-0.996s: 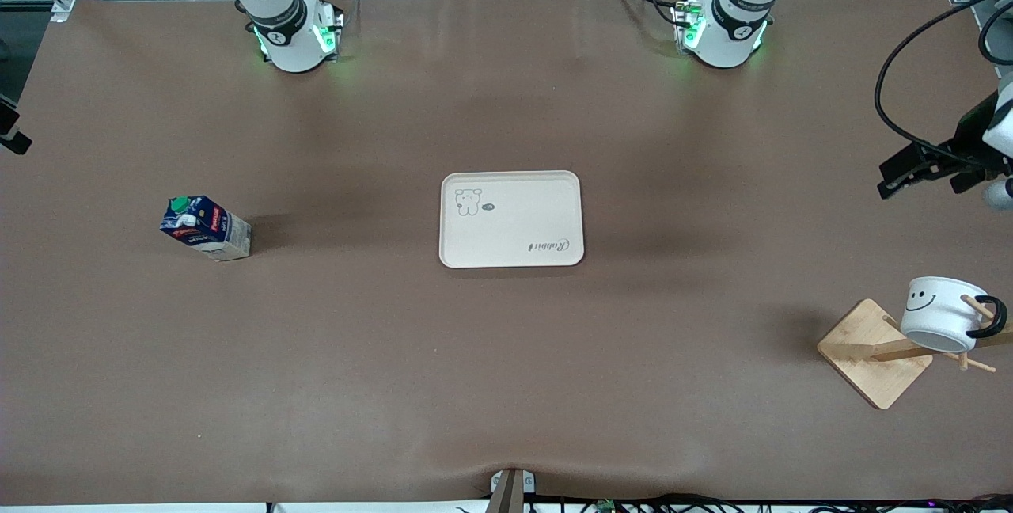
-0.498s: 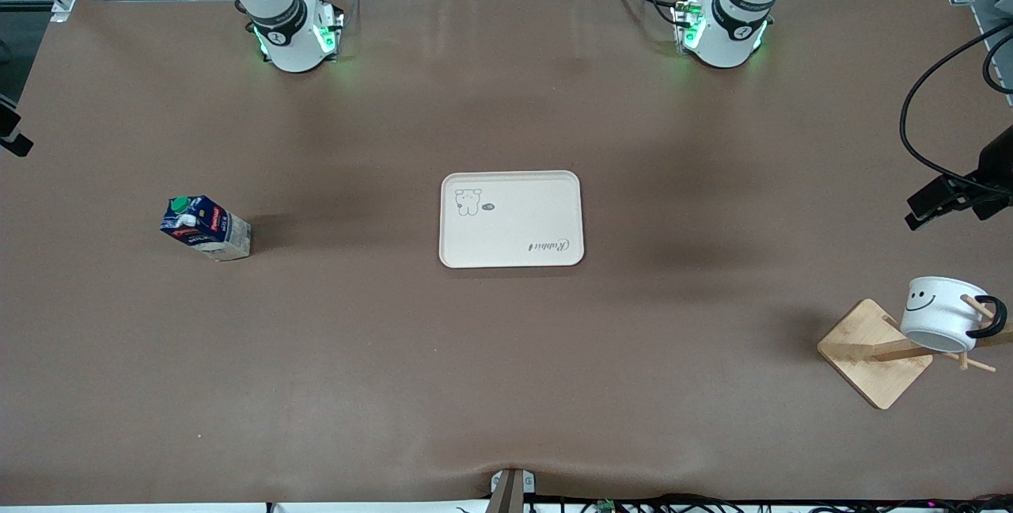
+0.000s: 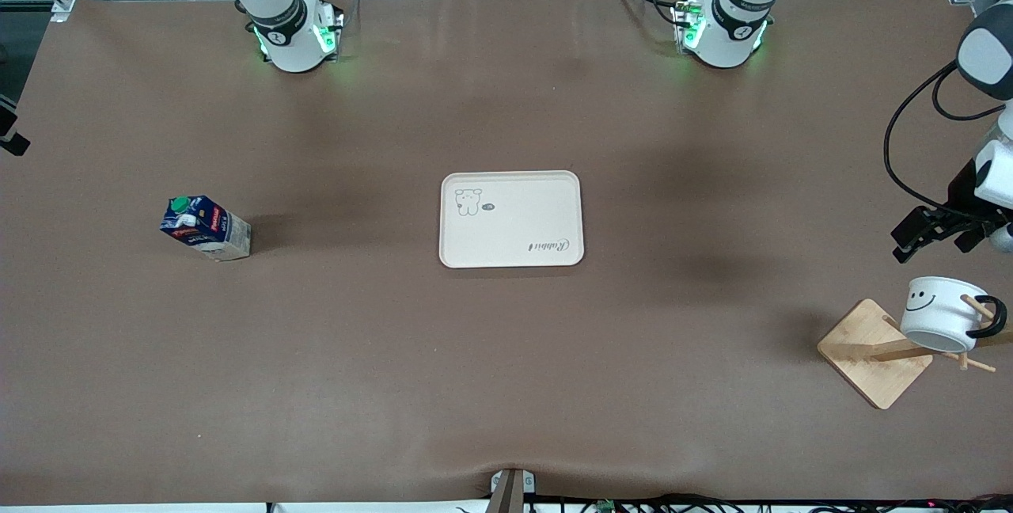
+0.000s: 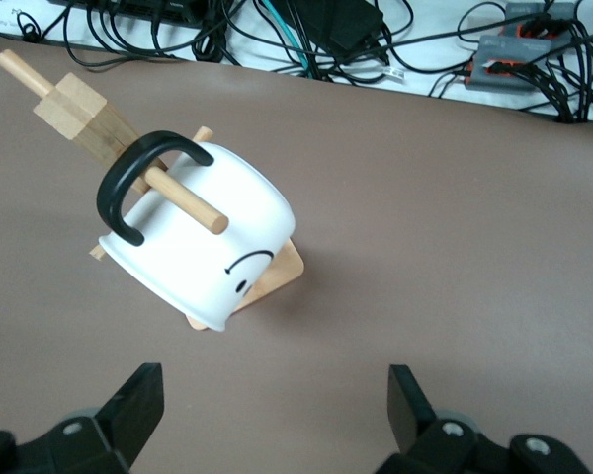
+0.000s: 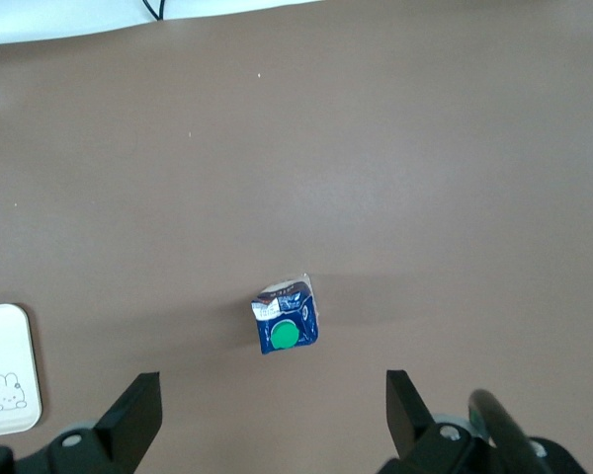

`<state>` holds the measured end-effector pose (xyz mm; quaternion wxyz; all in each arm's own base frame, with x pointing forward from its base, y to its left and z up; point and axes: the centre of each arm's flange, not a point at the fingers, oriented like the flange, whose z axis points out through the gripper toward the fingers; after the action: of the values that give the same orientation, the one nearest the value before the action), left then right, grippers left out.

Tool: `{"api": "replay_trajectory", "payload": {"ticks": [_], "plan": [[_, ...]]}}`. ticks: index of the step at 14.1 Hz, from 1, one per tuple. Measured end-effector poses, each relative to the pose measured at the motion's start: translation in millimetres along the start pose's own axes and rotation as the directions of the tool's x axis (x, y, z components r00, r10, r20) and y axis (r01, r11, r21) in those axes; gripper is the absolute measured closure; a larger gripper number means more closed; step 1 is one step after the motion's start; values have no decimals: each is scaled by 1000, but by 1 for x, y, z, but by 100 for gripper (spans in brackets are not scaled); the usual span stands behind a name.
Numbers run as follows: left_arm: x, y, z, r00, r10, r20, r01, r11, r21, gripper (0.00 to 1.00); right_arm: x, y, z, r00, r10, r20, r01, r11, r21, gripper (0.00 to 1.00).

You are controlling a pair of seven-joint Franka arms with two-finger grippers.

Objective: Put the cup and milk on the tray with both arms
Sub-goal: 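Lower the left gripper onto the mug rim while the right gripper approaches the milk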

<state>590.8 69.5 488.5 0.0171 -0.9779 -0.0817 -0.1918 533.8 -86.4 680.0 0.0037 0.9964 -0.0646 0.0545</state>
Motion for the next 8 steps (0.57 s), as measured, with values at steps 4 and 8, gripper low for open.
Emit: {"api": "replay_trajectory", "payload": {"ticks": [4,8], "plan": [[-6,-12,26,999,26,-24,-26,1000,2,0,-11,-5,-7,998,-9,63,9,1000,3,0],[-6,-22,48,997,78,-31,-78,997,4,0,-14,-3,-10,997,-4,80,4,1000,3,0]]}}
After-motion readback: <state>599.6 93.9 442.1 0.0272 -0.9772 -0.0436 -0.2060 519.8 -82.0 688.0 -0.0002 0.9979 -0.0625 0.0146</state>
